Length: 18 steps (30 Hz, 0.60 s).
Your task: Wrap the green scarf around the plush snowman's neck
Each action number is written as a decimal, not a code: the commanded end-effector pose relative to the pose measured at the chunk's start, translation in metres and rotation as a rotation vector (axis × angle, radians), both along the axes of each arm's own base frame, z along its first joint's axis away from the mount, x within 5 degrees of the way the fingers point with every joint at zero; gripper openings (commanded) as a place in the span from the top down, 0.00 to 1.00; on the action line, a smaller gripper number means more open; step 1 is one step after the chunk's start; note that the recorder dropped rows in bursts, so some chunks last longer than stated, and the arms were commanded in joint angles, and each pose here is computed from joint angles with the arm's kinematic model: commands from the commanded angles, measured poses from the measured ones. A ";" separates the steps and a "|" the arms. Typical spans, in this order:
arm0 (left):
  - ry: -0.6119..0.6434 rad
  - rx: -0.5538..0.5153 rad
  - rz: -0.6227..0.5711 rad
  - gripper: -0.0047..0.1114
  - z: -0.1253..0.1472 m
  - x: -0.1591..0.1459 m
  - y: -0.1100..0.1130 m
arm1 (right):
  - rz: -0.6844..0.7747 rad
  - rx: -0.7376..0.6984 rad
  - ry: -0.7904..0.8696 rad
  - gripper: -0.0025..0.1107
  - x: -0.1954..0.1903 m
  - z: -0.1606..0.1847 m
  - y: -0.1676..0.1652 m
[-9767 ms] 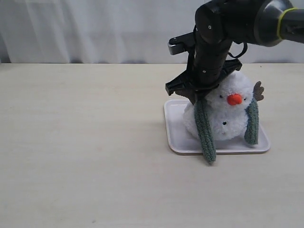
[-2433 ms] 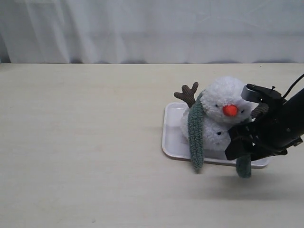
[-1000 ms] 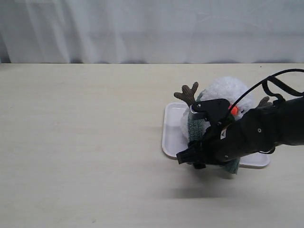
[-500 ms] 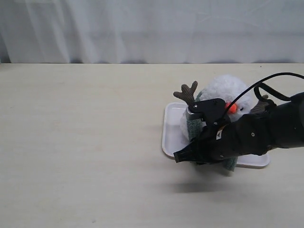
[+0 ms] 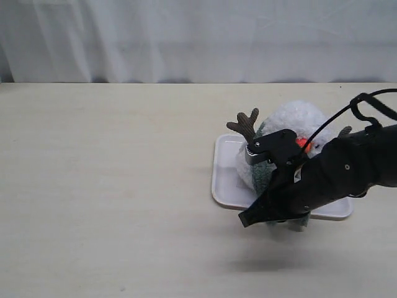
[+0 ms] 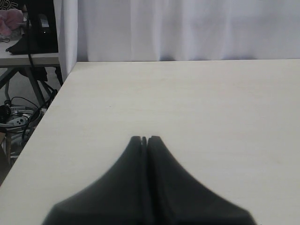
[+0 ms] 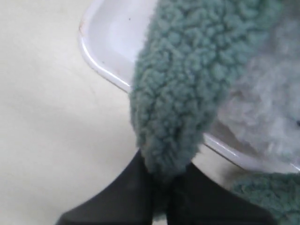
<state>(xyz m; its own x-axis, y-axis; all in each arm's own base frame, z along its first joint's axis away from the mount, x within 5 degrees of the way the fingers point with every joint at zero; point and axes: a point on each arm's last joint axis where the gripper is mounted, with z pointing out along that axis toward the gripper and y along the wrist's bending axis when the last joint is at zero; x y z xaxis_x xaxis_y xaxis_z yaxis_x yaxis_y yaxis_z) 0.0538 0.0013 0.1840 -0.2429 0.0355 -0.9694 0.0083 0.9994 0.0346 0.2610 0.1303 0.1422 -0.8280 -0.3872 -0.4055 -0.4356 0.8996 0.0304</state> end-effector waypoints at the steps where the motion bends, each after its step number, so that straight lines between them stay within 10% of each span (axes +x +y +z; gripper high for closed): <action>1: -0.011 -0.006 0.000 0.96 0.000 0.000 0.000 | 0.085 -0.082 0.003 0.94 -0.010 0.019 -0.008; 18: -0.011 -0.006 0.000 0.96 0.000 0.000 0.000 | 0.077 -0.368 0.183 0.92 -0.007 0.030 -0.026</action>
